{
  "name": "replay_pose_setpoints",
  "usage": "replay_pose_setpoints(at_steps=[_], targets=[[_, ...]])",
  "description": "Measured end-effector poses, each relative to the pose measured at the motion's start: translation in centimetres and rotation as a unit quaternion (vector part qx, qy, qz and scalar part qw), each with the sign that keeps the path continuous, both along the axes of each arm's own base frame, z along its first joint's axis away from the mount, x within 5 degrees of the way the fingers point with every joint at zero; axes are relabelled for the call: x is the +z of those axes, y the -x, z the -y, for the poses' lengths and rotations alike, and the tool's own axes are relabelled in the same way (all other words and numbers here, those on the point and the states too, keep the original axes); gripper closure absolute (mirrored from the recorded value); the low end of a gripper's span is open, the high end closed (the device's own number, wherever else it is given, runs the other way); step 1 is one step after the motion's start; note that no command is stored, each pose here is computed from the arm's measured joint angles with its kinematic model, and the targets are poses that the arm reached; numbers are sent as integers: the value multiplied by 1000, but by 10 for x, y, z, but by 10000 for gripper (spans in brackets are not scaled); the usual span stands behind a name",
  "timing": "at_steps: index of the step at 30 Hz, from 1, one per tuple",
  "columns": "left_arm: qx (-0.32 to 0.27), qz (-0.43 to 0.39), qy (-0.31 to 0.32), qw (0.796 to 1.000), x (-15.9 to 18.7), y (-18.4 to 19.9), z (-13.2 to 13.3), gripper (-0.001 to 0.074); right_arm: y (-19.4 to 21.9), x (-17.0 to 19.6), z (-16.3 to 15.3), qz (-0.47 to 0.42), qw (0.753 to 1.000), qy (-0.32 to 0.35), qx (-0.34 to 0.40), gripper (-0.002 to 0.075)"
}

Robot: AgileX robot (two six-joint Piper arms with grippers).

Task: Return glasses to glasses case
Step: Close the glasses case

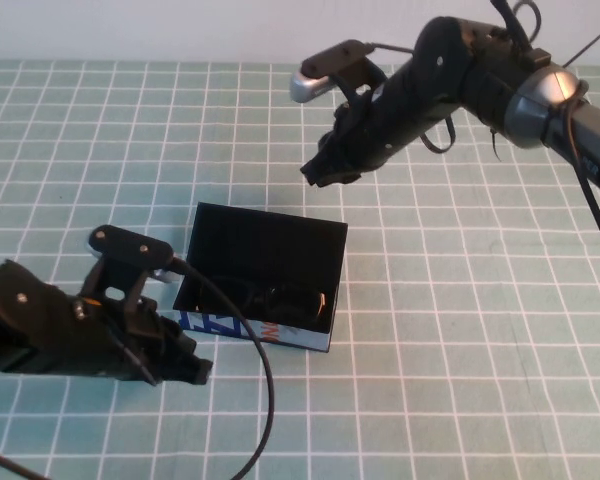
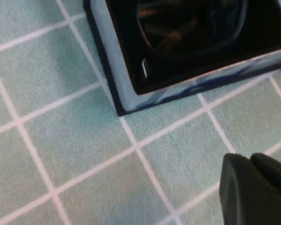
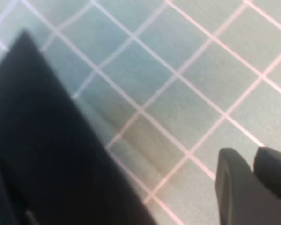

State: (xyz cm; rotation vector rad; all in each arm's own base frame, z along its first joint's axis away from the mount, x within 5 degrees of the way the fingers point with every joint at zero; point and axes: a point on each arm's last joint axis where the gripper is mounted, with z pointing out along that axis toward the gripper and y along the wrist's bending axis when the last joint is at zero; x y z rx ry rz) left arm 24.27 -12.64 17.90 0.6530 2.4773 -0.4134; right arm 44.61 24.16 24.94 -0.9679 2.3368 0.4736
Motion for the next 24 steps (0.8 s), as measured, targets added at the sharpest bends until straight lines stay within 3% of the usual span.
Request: replay_pose_setpoints(at_steps=[9, 24], targets=[[2, -2, 20, 1000, -19, -12, 14, 735, -11, -27, 3, -42, 998, -43, -9, 731], [7, -15, 21, 1000, -35, -25, 21, 735, 0, -40, -10, -105, 988, -93, 60, 737]])
